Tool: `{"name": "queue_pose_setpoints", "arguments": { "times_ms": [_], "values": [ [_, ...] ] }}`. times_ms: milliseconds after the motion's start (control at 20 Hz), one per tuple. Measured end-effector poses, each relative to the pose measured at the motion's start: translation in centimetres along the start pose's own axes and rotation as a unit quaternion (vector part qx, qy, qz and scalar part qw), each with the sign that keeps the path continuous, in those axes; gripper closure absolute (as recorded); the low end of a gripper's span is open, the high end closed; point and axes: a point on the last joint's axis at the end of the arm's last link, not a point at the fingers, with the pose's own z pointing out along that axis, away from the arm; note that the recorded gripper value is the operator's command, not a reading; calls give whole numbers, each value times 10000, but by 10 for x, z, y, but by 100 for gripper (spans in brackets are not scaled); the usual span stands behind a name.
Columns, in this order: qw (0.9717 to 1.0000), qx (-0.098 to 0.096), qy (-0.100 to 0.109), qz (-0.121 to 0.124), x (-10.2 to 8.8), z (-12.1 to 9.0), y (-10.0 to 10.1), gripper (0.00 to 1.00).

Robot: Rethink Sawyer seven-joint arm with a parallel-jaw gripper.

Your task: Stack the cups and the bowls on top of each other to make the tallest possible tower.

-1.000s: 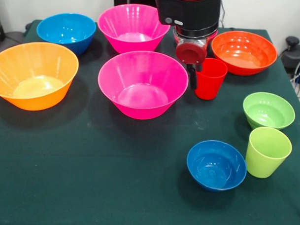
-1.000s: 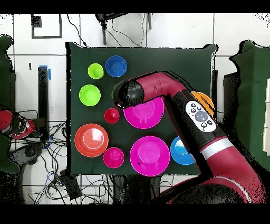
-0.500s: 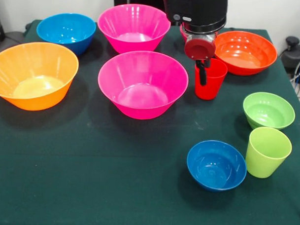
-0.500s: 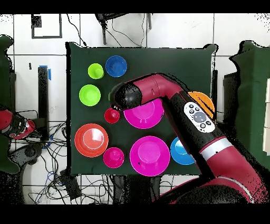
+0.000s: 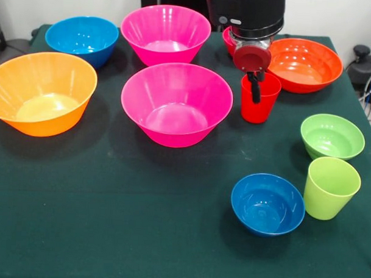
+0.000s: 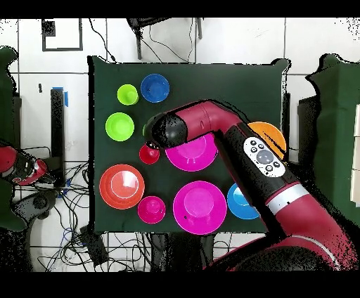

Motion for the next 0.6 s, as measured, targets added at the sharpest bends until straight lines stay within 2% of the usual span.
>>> {"name": "queue_pose_setpoints", "arguments": {
  "times_ms": [600],
  "values": [
    [9998,167,-89,-24,-1,1,-4,0]
  ]
}}
